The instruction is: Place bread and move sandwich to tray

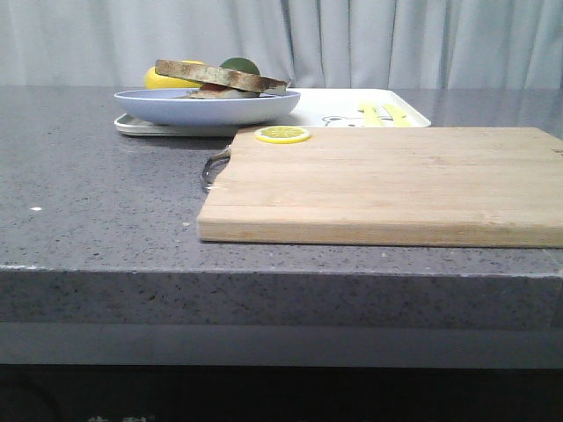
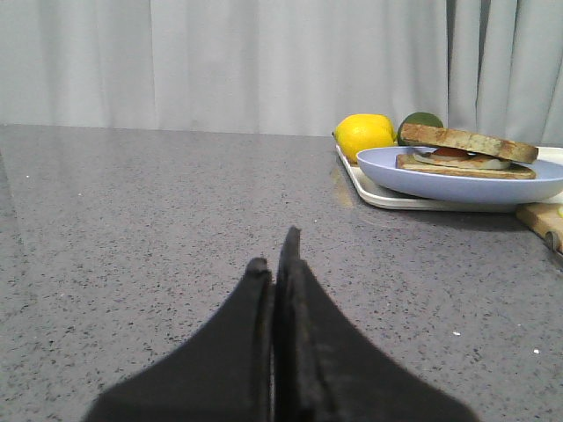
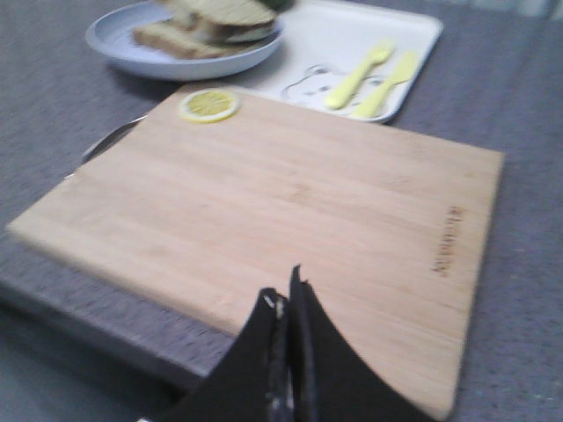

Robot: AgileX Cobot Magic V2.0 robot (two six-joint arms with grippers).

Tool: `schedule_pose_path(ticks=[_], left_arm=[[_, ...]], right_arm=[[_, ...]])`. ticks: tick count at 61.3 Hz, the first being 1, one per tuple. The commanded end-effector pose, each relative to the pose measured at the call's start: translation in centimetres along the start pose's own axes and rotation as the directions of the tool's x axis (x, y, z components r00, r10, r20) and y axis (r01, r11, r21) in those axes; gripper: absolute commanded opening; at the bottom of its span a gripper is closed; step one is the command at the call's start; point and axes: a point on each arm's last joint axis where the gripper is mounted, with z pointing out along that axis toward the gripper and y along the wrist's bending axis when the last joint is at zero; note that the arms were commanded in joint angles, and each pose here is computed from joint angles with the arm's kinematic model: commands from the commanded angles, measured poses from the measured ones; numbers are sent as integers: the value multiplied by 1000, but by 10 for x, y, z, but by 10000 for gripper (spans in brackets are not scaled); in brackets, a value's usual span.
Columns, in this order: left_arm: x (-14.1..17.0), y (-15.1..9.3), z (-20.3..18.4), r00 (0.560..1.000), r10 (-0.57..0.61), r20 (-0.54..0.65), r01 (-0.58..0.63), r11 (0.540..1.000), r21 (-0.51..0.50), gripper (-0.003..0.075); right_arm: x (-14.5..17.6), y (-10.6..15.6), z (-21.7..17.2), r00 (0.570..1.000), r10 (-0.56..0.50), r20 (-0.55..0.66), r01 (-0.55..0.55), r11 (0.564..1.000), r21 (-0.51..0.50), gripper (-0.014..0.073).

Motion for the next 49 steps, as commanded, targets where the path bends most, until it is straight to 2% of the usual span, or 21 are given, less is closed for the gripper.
schedule_pose_path(ticks=[1, 10, 20, 38, 49], left_arm=[[-9, 0, -2, 994, -18, 109, 18, 1000, -1, -20], [-9, 0, -2, 994, -18, 109, 18, 1000, -1, -20], [-9, 0, -2, 994, -18, 109, 18, 1000, -1, -20], [-9, 0, -2, 994, -18, 109, 18, 1000, -1, -20], [-9, 0, -2, 994, -18, 105, 18, 1000, -1, -20]], right_arm=[[5, -10, -4, 976, 26, 215, -53, 991, 121, -67], [47, -17, -4, 957, 24, 288, -89, 973, 215, -66], [73, -20, -1, 946, 17, 323, -105, 961, 256, -66], [101, -22, 6, 936, 41, 348, -140, 955, 263, -66], [100, -22, 6, 936, 46, 348, -144, 955, 261, -66]])
